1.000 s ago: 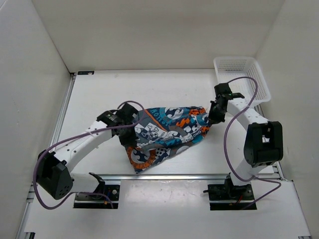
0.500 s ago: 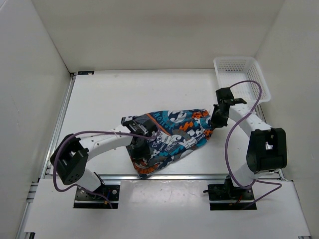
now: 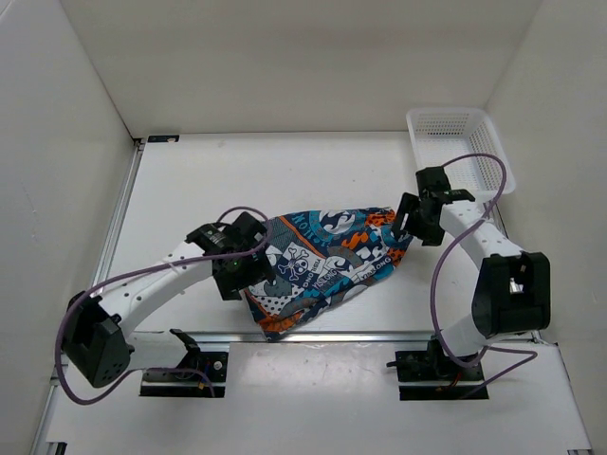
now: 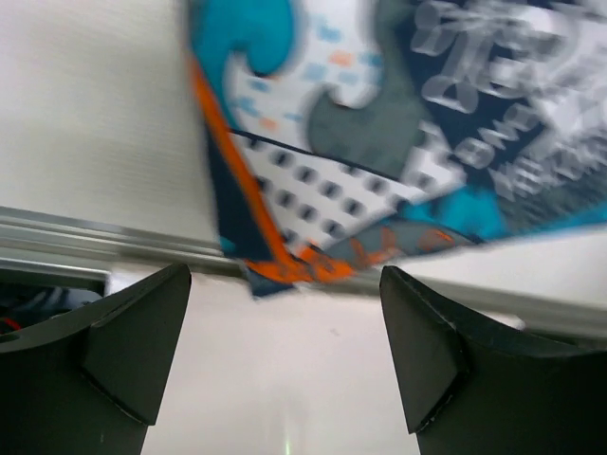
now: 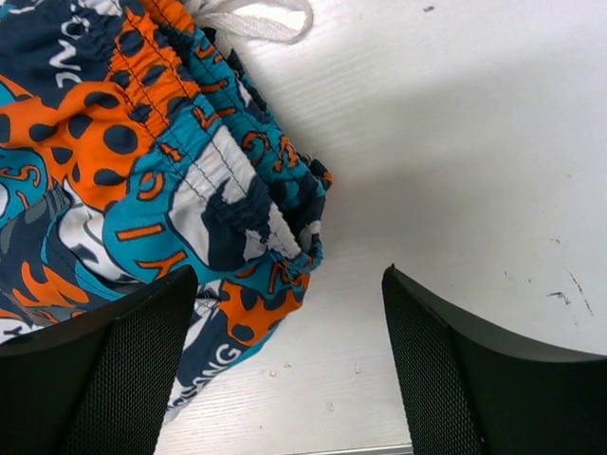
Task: Fold and stack the shorts
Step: Fold the shorts
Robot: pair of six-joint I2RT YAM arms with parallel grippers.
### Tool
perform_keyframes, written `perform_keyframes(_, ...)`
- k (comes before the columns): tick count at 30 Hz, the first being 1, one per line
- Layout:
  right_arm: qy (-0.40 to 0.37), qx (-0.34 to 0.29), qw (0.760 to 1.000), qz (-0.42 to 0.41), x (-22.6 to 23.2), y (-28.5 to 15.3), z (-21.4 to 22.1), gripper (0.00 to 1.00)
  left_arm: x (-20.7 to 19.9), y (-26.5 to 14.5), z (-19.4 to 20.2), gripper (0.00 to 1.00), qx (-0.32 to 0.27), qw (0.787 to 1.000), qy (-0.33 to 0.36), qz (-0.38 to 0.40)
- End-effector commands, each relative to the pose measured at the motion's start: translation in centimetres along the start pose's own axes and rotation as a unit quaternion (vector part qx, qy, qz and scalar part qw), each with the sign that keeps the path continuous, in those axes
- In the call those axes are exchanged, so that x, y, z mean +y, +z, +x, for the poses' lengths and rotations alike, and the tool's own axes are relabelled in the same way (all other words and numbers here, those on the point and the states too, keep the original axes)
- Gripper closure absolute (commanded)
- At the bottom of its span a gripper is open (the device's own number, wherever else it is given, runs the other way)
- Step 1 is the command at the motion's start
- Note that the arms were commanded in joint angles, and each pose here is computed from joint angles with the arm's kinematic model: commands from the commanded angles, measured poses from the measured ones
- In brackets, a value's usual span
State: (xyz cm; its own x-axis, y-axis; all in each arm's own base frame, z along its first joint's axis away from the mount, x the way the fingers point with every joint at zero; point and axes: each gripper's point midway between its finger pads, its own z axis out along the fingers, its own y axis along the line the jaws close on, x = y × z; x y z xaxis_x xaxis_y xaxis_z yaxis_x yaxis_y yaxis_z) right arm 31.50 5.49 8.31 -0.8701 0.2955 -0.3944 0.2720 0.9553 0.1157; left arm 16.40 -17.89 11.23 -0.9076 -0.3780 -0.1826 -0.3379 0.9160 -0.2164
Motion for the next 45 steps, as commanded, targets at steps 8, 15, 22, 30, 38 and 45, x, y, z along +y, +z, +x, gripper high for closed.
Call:
perform_keyframes(8,0.018,-0.003,0.999,-0.027,-0.5,-0.4,1.1,0.28,1.7,5.4,4.0,0.15,0.072,0.997,0.02,-0.005)
perform_keyframes(15,0.018,-0.004,0.998,-0.055,0.5,0.6,1.1,0.51,1.5,7.4,4.4,0.5,0.073,0.996,0.036,-0.039)
perform_keyframes(22,0.017,0.02,0.996,-0.081,1.8,2.5,1.3,0.76,1.0,7.5,3.5,0.81,0.056,0.997,0.037,-0.043)
perform_keyframes(30,0.021,-0.013,0.996,-0.09,2.5,0.3,-1.0,1.0,-0.6,3.9,2.8,0.9,0.044,0.998,0.042,0.002)
perform_keyframes(38,0.04,-0.094,0.991,-0.089,2.7,-4.9,-5.1,1.0,-2.7,-4.5,1.3,0.9,0.024,0.99,0.129,0.059)
perform_keyframes(45,0.054,-0.092,0.993,-0.05,1.3,-3.7,-4.7,1.0,-3.1,-1.3,5.8,0.9,0.087,0.979,0.175,0.065)
